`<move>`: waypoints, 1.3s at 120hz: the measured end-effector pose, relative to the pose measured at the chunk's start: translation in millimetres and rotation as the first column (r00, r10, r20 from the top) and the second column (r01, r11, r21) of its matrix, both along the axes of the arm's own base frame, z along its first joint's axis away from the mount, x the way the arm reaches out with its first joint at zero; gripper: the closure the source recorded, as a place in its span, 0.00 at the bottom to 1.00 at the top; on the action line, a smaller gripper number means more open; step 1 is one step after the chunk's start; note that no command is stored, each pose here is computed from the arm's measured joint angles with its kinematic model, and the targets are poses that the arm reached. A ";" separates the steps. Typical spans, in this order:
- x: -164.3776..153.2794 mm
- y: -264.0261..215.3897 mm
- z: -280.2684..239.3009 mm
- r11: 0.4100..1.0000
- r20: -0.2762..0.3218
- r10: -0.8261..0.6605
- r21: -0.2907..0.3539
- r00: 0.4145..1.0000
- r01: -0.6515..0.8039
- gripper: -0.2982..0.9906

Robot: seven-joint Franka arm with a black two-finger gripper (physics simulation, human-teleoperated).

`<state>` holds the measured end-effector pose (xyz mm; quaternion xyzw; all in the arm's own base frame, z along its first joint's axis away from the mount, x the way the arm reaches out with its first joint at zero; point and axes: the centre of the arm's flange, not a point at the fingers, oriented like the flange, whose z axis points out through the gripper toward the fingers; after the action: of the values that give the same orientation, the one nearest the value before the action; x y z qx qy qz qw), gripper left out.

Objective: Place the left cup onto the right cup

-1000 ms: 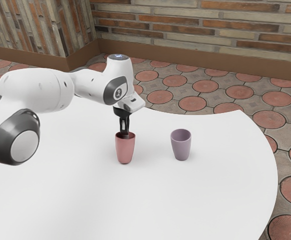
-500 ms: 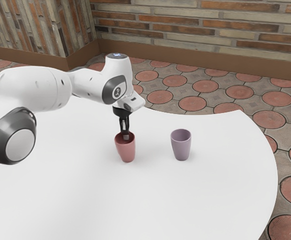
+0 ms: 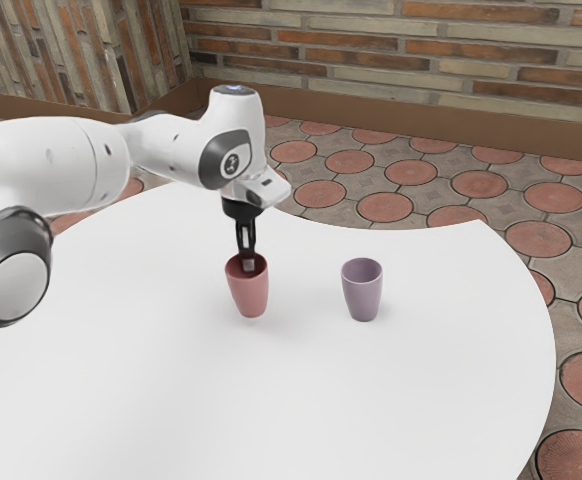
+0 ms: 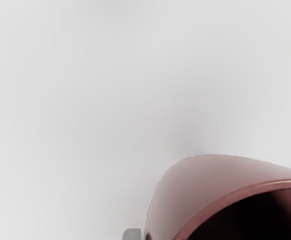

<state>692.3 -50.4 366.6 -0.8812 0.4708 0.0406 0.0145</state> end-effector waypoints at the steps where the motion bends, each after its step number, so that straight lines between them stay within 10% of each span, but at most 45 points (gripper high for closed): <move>1: -0.3 -0.5 1.8 1.000 0.000 -0.001 0.001 1.000 0.001 0.84; 156: 26.1 -117.1 116.1 0.987 0.153 -0.146 0.090 0.977 0.133 0.84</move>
<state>718.4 -167.5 482.7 -0.8450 0.5270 -0.0123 0.0897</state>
